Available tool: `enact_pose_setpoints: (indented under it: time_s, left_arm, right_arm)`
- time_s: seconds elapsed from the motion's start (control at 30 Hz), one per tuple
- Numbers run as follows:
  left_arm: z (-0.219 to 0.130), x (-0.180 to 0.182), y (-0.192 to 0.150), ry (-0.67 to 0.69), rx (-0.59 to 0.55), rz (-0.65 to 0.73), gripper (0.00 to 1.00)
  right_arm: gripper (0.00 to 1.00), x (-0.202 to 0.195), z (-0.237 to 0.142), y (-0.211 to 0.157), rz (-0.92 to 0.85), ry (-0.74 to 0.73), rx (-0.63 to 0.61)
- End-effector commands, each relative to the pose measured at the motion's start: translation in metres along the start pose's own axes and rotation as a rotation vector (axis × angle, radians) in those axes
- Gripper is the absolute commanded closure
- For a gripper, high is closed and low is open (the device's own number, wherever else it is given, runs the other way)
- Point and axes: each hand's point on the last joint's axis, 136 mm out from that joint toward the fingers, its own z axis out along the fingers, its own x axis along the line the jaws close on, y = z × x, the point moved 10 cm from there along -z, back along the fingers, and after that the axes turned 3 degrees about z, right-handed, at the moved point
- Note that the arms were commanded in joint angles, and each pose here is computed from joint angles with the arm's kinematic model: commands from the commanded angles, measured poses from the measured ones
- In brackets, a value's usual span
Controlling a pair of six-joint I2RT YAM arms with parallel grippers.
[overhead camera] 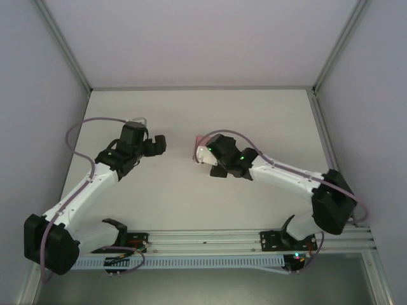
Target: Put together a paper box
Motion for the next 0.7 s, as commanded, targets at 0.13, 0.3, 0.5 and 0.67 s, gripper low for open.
enact_pose_setpoints:
  time_s: [0.13, 0.3, 0.5, 0.67]
  left_arm:
    - [0.006, 0.015, 0.009, 0.091, -0.202, 0.040, 0.00]
    - [0.022, 0.052, 0.009, 0.266, -0.386, 0.009, 0.00]
    - [0.029, 0.095, 0.001, 0.344, -0.521, -0.069, 0.00]
    - [0.037, 0.107, -0.017, 0.354, -0.583, -0.017, 0.00]
  right_arm:
    - [0.00, -0.053, -0.069, -0.041, 0.596, -0.266, -0.156]
    - [0.00, -0.086, -0.101, -0.106, 1.087, -0.588, -0.305]
    - [0.00, -0.081, -0.068, -0.160, 1.185, -0.737, -0.211]
    - [0.00, -0.072, -0.029, -0.188, 1.185, -0.882, -0.218]
